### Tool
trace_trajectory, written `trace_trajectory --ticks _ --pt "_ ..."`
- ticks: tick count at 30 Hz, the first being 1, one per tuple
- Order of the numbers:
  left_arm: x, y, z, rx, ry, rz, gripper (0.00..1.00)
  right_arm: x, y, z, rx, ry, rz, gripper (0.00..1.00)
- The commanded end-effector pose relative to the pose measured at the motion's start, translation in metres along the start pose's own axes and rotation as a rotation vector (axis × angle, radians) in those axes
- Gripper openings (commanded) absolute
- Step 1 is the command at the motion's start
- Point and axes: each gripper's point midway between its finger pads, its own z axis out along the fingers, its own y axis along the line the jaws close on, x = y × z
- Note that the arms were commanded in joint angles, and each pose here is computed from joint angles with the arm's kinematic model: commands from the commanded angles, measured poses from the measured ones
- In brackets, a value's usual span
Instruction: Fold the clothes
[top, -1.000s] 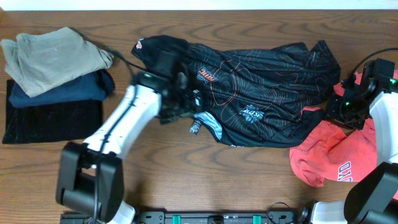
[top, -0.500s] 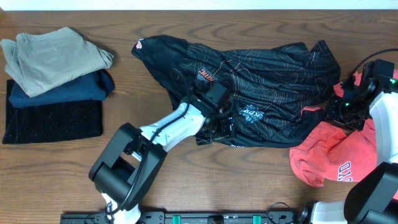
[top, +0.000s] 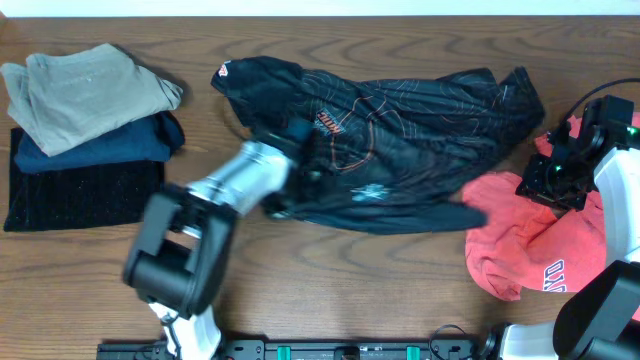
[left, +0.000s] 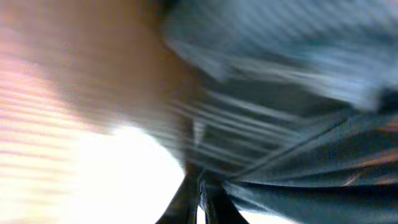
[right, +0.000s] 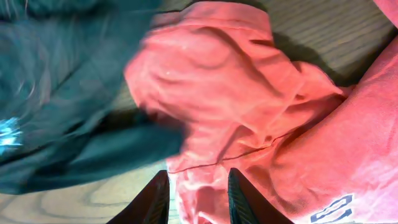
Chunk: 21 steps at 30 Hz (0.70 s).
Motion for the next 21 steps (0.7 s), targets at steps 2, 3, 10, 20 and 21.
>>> trace_trajectory --ticks 2,3,10,20,21 --pt "-0.075 0.069 -0.061 -0.037 -0.204 -0.150 0.06 0.002 0.002 0.002 0.003 0.009 -0.024 0.30" --pt "-0.085 0.082 -0.073 -0.010 -0.223 -0.205 0.06 0.002 0.002 0.002 0.003 0.009 -0.024 0.30" --pt "-0.085 0.119 -0.101 0.200 -0.144 -0.404 0.72 0.003 0.002 0.002 0.003 0.012 -0.024 0.32" --pt "-0.018 0.072 -0.068 0.174 0.076 -0.215 0.73 0.007 0.012 0.004 0.001 0.026 -0.057 0.30" --pt "-0.014 0.064 -0.063 0.169 0.078 -0.183 0.73 0.008 0.015 0.004 0.001 0.029 -0.068 0.29"
